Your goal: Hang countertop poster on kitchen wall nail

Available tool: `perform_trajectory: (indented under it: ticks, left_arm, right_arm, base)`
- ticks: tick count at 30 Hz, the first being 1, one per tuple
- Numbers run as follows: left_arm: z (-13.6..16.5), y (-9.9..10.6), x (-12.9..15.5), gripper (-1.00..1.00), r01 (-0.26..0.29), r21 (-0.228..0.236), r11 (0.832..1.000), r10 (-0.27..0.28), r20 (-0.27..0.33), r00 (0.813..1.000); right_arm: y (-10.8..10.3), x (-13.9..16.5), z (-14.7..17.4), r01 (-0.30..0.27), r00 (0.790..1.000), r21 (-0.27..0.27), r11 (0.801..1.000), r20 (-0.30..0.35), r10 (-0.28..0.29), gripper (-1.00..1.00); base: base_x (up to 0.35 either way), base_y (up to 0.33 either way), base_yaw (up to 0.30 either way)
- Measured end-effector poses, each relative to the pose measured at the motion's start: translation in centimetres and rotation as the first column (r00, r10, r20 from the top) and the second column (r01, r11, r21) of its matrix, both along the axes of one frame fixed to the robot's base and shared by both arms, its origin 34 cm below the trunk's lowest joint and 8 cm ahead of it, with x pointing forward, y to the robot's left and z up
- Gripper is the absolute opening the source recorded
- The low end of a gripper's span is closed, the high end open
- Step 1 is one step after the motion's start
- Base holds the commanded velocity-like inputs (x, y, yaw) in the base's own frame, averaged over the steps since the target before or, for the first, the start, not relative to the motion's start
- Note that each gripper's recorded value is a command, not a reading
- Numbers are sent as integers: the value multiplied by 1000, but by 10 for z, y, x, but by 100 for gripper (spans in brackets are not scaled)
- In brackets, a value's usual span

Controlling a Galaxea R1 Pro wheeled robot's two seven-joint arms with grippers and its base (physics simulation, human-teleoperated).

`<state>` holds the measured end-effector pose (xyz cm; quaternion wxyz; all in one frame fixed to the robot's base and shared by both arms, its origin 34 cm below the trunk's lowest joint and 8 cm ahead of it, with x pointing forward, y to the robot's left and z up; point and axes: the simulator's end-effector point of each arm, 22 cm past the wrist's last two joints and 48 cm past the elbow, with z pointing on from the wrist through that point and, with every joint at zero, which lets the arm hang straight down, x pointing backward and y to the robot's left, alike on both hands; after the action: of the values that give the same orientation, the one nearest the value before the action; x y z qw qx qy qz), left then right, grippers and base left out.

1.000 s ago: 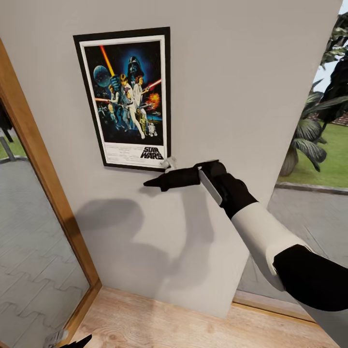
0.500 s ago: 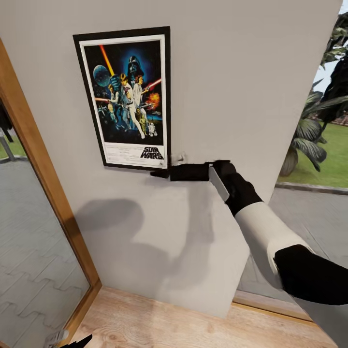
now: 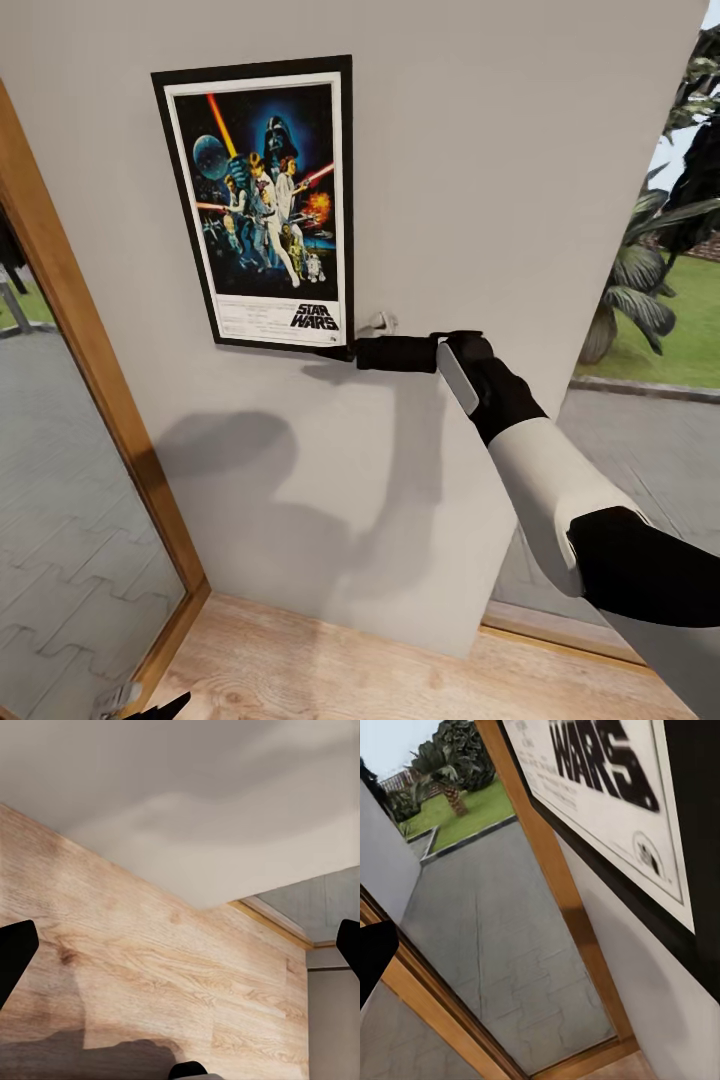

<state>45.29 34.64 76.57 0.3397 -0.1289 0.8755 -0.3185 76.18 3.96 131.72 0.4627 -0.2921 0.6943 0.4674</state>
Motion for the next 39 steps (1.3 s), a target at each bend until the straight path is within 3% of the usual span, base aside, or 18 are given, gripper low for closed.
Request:
perform_trajectory:
  ticks: [20,33,34,35,39]
  left_arm:
    - [0,0,0,100,0,1,1000,0,-1,1000]
    - [0,0,0,100,1,0,1000,-1,-1,1000]
    - [0,0,0,100,1,0,1000,-1,-1,1000]
    - [0,1,0,100,1,1,1000,-1,0,1000]
    - [0,2,0,100,0,2,1000,0,-1,1000]
  right_arm:
    - [0,0,0,0,1000,0,1000,0,0,100]
    - [1,-1,0,-4,1000,3,1000,0,4,100]
    - [1,-3,-7,-10,1000,9,1000,-8,10,100]
    - [7,-22,-23,-69,998,57,996,11,69,100]
    - [5,-39,-58,-99,995,94,991,-7,100,100]
  base:
    - [-33,-33,0]
    - [-208,-173,0]
    - [-281,-164,0]
    - [-281,-163,0]
    - [-214,-128,0]
